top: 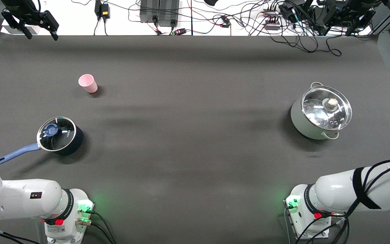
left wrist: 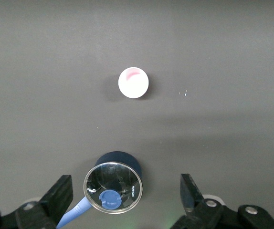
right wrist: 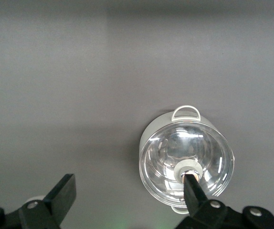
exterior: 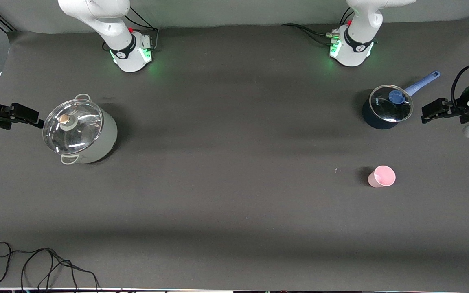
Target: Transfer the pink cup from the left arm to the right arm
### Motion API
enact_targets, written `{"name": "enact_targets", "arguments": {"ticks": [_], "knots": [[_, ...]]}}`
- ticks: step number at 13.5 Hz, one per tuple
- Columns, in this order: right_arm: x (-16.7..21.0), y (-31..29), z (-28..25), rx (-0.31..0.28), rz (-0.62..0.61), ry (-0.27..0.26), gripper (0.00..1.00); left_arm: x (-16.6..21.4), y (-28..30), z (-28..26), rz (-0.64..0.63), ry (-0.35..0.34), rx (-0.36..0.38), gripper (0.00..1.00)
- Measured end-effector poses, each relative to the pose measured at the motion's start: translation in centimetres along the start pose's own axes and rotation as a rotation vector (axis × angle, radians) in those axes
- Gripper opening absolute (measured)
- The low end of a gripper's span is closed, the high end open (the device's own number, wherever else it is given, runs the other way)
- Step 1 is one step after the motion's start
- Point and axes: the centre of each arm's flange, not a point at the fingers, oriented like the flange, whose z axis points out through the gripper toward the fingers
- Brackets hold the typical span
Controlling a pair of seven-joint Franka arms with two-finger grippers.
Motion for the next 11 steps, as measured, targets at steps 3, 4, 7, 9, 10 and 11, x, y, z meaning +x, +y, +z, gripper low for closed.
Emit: {"name": "enact_targets", "arguments": {"ticks": [3,4,7,9,10,11], "knots": [[0.00,0.00,0.00,0.000,0.000,0.000,1.00,0.00,0.00,0.00,0.000,0.000,0.000,1.00],[0.00,0.00,0.00,0.000,0.000,0.000,1.00,0.00,0.00,0.00,0.000,0.000,0.000,1.00],[0.00,0.00,0.00,0.000,-0.005,0.000,1.00,0.00,-0.03,0.00,-0.001,0.000,0.000,1.00],[0.00,0.00,0.00,0.000,-0.012,0.000,1.00,0.00,-0.04,0.01,-0.001,0.000,0.000,1.00],[0.00,0.00,0.00,0.000,-0.012,0.000,1.00,0.00,-0.05,0.01,-0.001,0.000,0.000,1.00],[0.00,0.00,0.00,0.000,-0.013,0.000,1.00,0.00,-0.05,0.01,-0.001,0.000,0.000,1.00]]}}
